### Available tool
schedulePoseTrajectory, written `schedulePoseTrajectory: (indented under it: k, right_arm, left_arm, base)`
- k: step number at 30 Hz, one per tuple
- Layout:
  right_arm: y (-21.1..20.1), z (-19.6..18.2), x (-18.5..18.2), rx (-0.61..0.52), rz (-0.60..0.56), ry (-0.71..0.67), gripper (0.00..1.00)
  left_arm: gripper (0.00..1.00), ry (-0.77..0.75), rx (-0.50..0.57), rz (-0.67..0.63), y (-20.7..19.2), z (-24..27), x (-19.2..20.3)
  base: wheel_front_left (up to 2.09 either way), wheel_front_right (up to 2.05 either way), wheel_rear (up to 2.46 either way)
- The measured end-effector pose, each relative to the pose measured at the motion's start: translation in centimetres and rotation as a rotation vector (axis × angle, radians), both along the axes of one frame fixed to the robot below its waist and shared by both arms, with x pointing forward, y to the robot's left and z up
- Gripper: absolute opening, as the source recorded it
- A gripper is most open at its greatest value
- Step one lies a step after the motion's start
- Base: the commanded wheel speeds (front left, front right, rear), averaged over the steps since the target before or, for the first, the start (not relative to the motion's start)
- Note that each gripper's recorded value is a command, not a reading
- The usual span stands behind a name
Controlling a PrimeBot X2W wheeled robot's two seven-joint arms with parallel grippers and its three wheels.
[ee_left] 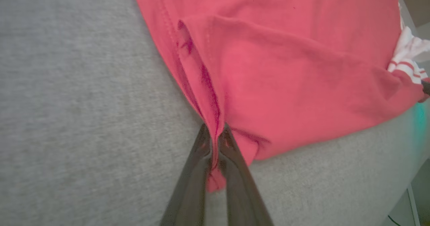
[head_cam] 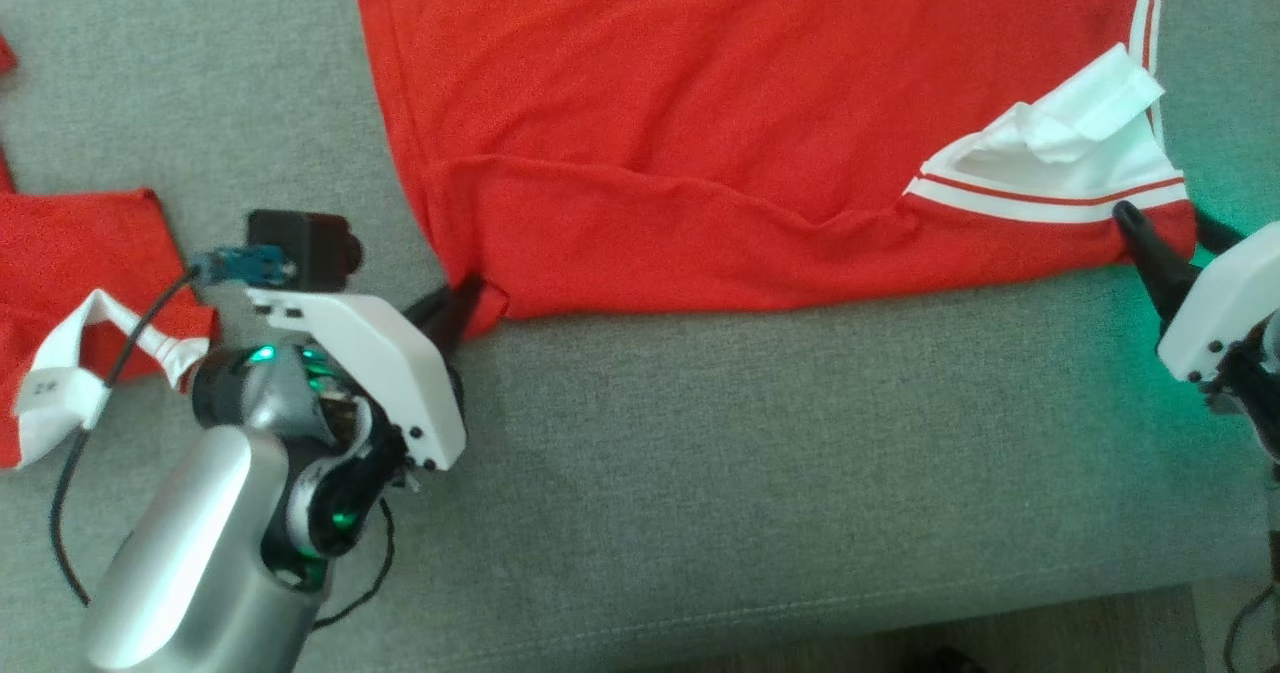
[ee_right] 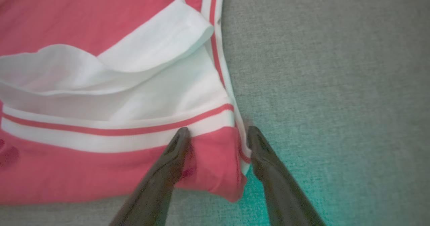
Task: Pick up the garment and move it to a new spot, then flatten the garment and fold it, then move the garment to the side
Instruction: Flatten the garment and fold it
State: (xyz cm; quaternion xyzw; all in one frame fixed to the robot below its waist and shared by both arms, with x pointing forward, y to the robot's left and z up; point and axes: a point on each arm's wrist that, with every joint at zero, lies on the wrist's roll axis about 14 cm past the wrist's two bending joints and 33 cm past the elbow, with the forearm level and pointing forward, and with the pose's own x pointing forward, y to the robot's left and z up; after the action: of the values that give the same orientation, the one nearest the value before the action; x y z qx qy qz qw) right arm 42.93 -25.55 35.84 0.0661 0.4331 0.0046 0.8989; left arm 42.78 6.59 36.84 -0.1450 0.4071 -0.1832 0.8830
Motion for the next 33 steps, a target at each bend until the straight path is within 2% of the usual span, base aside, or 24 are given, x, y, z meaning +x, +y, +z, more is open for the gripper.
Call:
schedulePoseTrajectory:
  k: [8,16,21,22,23,24,33]
  right_arm:
    - [-0.7,1.3,-0.8,0.034,-0.018,0.010,0.00]
    - [-3.0,1.6,-5.6,-0.002,0.011,0.162,0.00]
    - [-2.9,0.9,-6.4,-0.011,0.021,0.209,0.00]
    - [-2.8,0.8,-6.4,-0.013,0.025,0.212,0.04]
    - [-2.6,0.7,-6.3,-0.016,0.029,0.212,0.41]
    - [-2.4,0.6,-6.2,-0.017,0.033,0.207,1.00]
    - [-2.1,2.5,-4.4,-0.026,0.052,0.108,1.00]
  left_arm:
    - [0.00,0.050,-0.062,-0.034,-0.3,1.0,-2.2]
    - [0.00,0.148,-0.109,-0.091,0.6,1.8,-7.1]
    - [0.00,0.191,-0.142,-0.077,0.5,1.4,-8.6]
    - [0.09,0.187,-0.146,-0.072,0.4,1.4,-8.6]
    - [0.58,0.186,-0.150,-0.064,0.4,1.4,-8.5]
    - [1.00,0.178,-0.151,-0.052,0.4,1.3,-8.4]
    - [1.00,0.068,-0.097,-0.009,1.2,1.8,-6.8]
  base:
    - [0.00,0.00,0.00]
    - [0.00,0.00,0.00]
    - [0.00,0.00,0.00]
    - [0.00,0.00,0.00]
    - [0.00,0.00,0.00]
    - [0.00,0.00,0.00]
    - [0.00,0.00,0.00]
